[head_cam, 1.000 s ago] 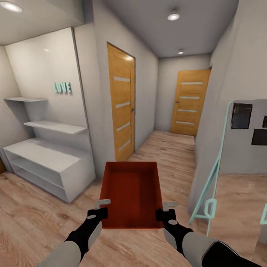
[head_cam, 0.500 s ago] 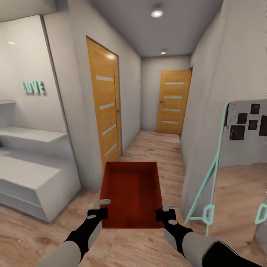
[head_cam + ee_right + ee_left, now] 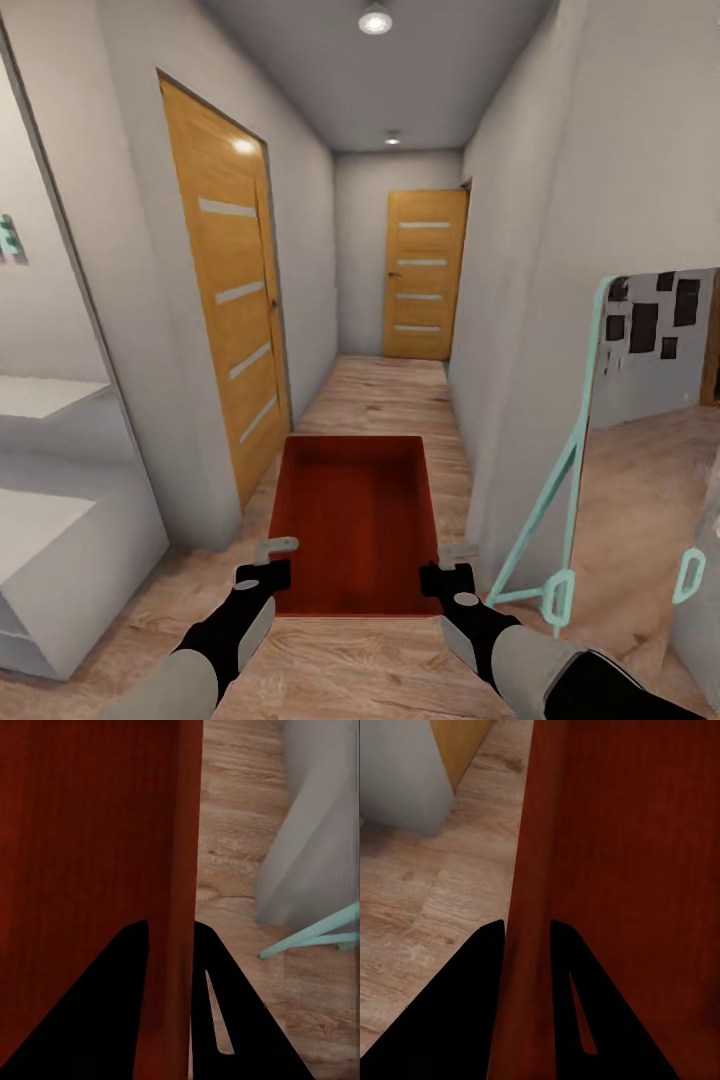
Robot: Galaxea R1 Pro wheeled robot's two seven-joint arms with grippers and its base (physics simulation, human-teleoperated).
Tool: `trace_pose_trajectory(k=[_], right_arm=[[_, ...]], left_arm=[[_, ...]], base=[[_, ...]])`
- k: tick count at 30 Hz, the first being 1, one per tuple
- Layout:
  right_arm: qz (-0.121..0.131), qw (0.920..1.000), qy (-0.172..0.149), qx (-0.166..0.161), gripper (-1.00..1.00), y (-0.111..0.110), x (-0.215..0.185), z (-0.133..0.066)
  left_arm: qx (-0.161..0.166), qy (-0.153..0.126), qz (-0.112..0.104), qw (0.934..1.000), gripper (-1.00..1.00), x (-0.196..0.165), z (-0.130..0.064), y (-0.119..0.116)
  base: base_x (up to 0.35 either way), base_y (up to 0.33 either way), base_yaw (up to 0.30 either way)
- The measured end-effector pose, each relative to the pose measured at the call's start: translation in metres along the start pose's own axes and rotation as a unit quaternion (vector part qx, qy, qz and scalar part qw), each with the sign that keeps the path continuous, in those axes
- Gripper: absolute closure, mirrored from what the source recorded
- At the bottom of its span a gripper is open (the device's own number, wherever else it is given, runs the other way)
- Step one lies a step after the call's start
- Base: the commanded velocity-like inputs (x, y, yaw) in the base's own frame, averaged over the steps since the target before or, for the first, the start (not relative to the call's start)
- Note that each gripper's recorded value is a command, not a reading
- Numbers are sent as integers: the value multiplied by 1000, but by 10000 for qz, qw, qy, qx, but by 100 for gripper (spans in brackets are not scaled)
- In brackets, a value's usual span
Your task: Move the two storage containers from the living room to the garage. In the garage, place one container on the floor and stack the other container on top of it (either order is fine).
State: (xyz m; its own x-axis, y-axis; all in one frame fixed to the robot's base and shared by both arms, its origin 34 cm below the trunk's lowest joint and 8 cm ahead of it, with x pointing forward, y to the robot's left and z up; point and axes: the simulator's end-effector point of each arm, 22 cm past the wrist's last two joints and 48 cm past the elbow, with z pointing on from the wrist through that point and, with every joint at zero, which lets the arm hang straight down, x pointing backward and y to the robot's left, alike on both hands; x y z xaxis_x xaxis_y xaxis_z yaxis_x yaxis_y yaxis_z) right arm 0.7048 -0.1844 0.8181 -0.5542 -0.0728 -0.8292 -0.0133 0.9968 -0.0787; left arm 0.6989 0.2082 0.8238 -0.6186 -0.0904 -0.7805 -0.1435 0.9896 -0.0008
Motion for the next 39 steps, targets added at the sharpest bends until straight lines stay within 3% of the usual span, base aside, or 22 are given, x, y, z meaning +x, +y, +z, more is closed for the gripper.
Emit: trace_pose_trajectory(k=[23,39], right_arm=[[4,10000,-2,-1,100,0,0,0],[-1,10000,-1,-1,100,0,0,0]], left_arm=[[0,-3,3,10000,100,0,0,0],[-1,-1,0,10000,100,0,0,0]], base=[[323,173,-46],[323,97,-208]])
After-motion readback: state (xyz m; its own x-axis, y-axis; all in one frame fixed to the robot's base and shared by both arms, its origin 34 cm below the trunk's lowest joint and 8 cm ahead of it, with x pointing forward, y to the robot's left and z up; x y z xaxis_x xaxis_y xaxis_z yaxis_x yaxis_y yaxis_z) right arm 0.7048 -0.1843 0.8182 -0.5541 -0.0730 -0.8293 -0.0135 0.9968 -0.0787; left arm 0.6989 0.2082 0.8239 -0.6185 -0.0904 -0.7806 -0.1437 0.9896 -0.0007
